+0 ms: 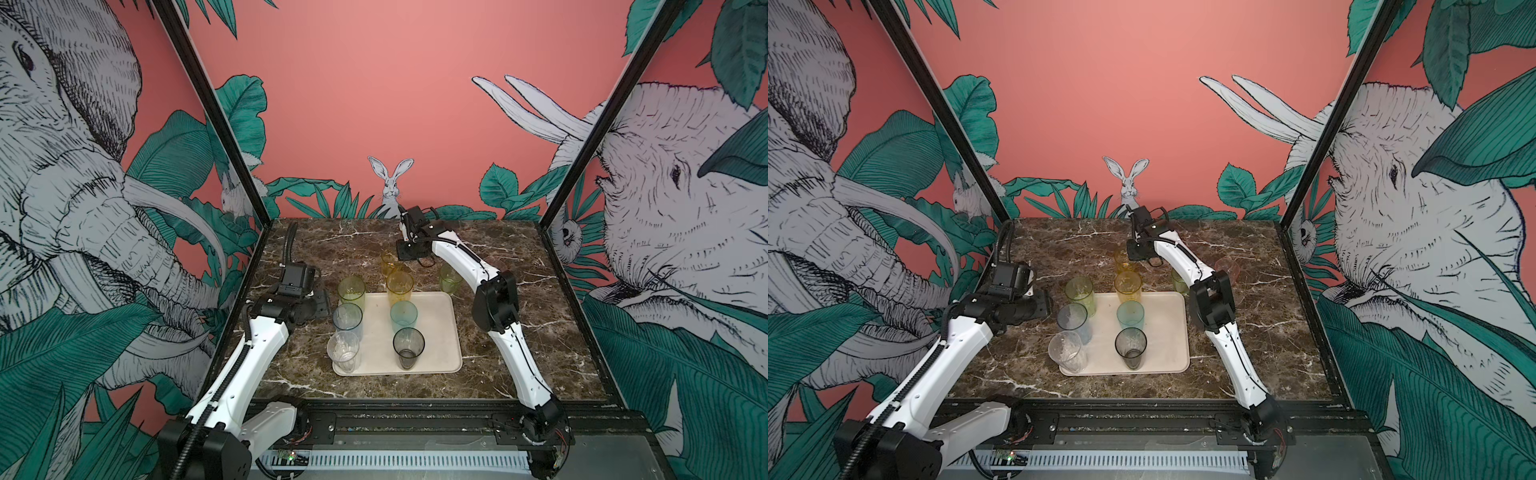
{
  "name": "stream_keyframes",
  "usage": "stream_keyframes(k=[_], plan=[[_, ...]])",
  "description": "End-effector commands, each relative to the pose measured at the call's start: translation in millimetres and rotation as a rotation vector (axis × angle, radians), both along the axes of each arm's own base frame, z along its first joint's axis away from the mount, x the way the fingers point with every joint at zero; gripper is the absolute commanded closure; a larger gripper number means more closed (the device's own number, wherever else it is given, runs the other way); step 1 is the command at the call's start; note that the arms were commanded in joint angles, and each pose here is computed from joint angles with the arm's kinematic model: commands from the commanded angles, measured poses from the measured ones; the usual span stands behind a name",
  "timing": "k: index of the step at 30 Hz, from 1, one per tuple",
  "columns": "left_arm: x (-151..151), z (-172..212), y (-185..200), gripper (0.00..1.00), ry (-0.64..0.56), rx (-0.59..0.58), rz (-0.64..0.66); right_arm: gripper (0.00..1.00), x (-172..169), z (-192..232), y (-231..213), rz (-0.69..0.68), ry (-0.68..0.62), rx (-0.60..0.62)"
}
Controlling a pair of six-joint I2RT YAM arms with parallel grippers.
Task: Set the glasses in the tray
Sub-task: 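Lower the right gripper into the yellow cup and close on its rim, then lift the yellow cup with the right gripper and carry it toward the tray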
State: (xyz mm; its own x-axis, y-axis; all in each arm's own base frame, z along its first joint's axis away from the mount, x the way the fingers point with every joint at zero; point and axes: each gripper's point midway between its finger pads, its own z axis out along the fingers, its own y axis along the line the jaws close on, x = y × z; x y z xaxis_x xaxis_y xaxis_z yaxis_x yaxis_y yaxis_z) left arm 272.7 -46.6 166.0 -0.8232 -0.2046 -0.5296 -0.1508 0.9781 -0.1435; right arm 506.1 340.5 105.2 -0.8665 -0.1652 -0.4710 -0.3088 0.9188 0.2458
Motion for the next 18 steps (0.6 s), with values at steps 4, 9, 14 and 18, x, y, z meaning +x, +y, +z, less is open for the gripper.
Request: stream_keyframes(k=[4, 9, 14, 18], plan=[[-5, 2, 2, 0.32, -0.002, -0.013, 0.014, 1.0, 2, 12, -5, -0.003, -0.024, -0.002], [-5, 1, 2, 0.32, 0.001, -0.013, 0.014, 1.0, 1, 37, -9, 0.003, -0.068, 0.0], [-4, 0, 1, 0.32, 0.002, -0.012, 0.013, 1.0, -2, 66, -21, -0.002, -0.108, -0.012], [-4, 0, 1, 0.32, 0.004, -0.014, 0.013, 1.0, -3, 84, -33, -0.012, -0.129, -0.023]])
